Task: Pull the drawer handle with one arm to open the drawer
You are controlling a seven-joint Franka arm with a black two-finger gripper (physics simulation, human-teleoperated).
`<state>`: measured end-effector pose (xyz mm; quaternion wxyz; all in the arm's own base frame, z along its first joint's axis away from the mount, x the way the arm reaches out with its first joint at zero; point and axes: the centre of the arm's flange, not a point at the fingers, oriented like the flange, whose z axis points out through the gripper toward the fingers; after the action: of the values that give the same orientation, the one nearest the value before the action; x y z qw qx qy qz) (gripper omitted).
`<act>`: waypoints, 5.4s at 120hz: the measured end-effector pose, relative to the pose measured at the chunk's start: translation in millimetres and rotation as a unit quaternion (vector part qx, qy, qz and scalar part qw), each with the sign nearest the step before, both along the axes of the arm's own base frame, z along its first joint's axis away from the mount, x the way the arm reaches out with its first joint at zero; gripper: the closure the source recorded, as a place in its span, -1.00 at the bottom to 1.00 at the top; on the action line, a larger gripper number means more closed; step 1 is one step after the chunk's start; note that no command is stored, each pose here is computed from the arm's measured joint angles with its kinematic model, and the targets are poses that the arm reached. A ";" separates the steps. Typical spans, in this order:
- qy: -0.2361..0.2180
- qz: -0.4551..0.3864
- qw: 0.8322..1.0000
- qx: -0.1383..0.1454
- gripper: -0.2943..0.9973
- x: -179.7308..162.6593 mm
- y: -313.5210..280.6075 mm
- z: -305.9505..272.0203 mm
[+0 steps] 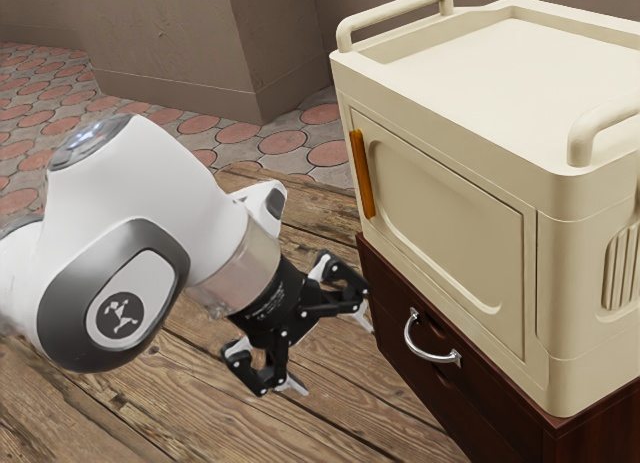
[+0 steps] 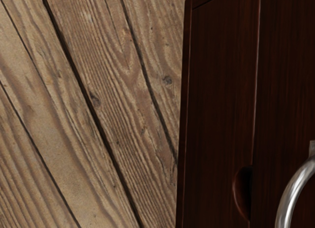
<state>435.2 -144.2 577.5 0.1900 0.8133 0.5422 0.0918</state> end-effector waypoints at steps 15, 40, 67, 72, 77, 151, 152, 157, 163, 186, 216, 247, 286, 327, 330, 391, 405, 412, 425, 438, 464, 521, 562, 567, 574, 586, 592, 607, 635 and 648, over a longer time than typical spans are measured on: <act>-0.018 0.005 1.000 -0.019 -0.54 2.9 -17.7 -10.9; -0.049 0.032 0.998 -0.033 -0.54 7.8 -11.4 -20.0; -0.052 0.037 0.997 -0.039 -0.54 22.9 -6.4 -35.0; -0.052 0.034 0.997 -0.038 -0.54 24.7 -6.0 -37.5; -0.054 0.029 0.997 -0.035 -0.54 25.8 -5.6 -38.7; -0.074 -0.014 0.997 -0.017 -0.54 44.9 -3.8 -54.6; -0.074 -0.014 0.997 -0.017 -0.54 45.0 -3.9 -54.9; -0.073 -0.015 0.997 -0.018 -0.54 45.5 -4.0 -56.8; -0.072 -0.016 0.997 -0.018 -0.54 46.0 -3.8 -59.0; -0.072 -0.021 0.997 -0.017 -0.55 46.2 -3.5 -60.2; -0.074 -0.032 0.997 -0.011 -0.54 43.2 -5.0 -58.3; -0.076 -0.034 0.997 -0.002 -0.54 35.1 -2.9 -52.9; -0.071 -0.031 0.997 0.002 -0.54 24.1 0.6 -51.3; -0.069 -0.022 0.997 0.002 -0.54 6.4 4.9 -47.6; -0.069 -0.021 0.997 0.001 -0.54 4.9 5.3 -47.0; -0.065 -0.039 0.997 0.025 -0.54 -25.4 9.3 -46.2; -0.061 -0.040 0.997 0.032 -0.54 -29.7 10.0 -51.6; -0.059 -0.039 0.997 0.033 -0.54 -30.7 10.6 -53.5; -0.062 -0.039 0.997 0.035 -0.54 -34.3 10.1 -50.7; -0.063 -0.036 0.997 0.037 -0.54 -40.7 12.4 -47.8; -0.059 -0.031 0.998 0.023 -0.54 -55.2 21.3 -47.8; -0.056 -0.030 0.998 0.018 -0.54 -73.2 25.5 -46.2; -0.053 -0.030 0.998 0.015 -0.54 -86.1 21.0 -45.0; -0.051 -0.031 0.998 0.016 -0.54 -88.8 20.4 -46.1; -0.050 -0.032 0.998 0.017 -0.54 -91.9 19.9 -46.1; -0.044 -0.029 0.998 0.019 -0.54 -96.6 21.6 -50.4; -0.040 -0.023 0.999 0.017 -0.54 -99.6 27.7 -54.1; -0.038 -0.013 0.999 0.014 -0.54 -106.0 36.4 -57.5; -0.032 -0.009 0.999 0.014 -0.54 -116.0 48.8 -57.9; -0.031 -0.007 0.999 0.015 -0.54 -121.1 50.7 -59.8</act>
<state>314.1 -93.5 517.7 0.1947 0.8167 0.5290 0.1237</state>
